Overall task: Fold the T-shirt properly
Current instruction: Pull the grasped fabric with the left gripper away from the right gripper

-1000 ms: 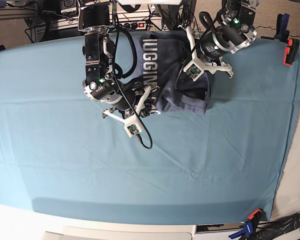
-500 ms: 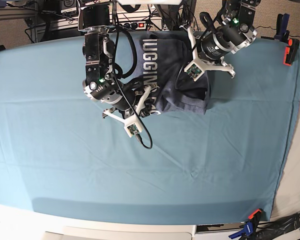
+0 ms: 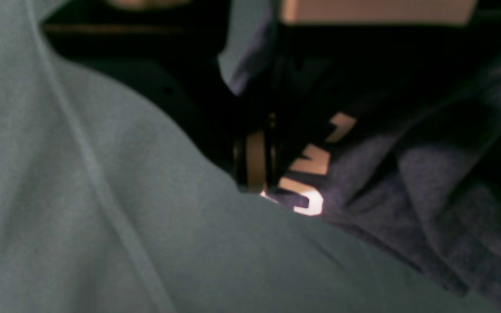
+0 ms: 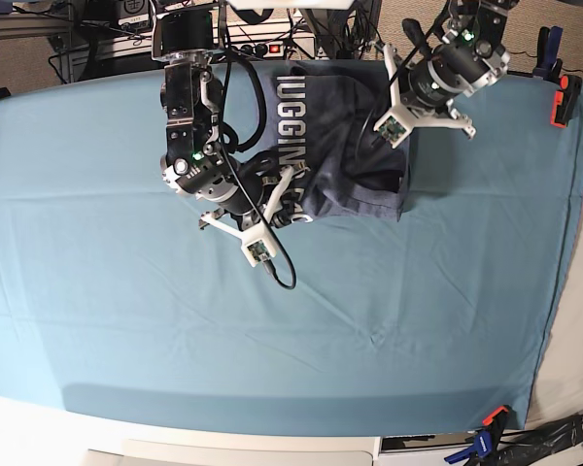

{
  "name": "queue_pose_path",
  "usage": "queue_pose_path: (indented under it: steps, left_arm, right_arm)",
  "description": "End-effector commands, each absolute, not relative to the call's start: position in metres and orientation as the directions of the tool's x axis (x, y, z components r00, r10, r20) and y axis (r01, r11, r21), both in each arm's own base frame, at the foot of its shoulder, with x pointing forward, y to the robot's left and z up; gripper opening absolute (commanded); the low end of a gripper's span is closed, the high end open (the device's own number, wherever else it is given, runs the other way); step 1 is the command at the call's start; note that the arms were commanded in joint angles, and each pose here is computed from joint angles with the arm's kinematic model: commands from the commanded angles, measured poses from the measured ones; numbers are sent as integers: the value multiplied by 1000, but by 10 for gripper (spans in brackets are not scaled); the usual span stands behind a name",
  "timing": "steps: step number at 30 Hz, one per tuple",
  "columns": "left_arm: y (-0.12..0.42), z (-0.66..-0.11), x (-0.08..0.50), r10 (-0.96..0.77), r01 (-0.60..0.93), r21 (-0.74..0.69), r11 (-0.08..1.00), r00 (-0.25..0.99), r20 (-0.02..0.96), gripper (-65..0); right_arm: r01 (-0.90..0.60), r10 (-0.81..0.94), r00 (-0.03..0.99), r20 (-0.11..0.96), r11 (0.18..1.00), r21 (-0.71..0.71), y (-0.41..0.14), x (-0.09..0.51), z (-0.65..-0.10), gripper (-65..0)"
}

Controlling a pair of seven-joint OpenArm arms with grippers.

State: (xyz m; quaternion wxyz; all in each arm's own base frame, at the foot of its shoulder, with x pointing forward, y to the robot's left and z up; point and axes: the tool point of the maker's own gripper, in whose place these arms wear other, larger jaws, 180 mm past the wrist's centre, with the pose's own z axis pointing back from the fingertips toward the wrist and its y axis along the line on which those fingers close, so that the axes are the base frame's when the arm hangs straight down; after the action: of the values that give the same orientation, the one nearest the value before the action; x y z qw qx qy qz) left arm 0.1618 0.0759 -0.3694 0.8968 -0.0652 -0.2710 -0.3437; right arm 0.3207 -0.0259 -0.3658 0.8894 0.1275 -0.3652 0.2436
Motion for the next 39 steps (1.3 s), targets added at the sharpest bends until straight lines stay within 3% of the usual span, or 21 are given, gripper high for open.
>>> queue_pose_path:
  steps: [1,10,20,34,39]
  left_arm:
    - [74,-361,163,-577,652,77,754,602,552,-650]
    - [85,-364,151,-611,664,90,742,616,497,-650]
    - [142,-361,162,-623,603,199,772,656,427,-650]
    - [149,-371,131,-572,581,108,807,721,391,-650]
    - [132,-371,121,-529,581,1,814,739,417,-637]
  right_arm:
    - [-532,328,574,750,846,37,-23,331,-351,-650]
    - [-532,328,574,750,846,37,-23,331,-351,-650]
    - [-532,329,576,748,846,37,-23,331,-351,-650]
    - [-532,328,574,750,846,37,-23,331,-351,-650]
    - [-532,324,562,761,846,33,-22,334,-347,-650]
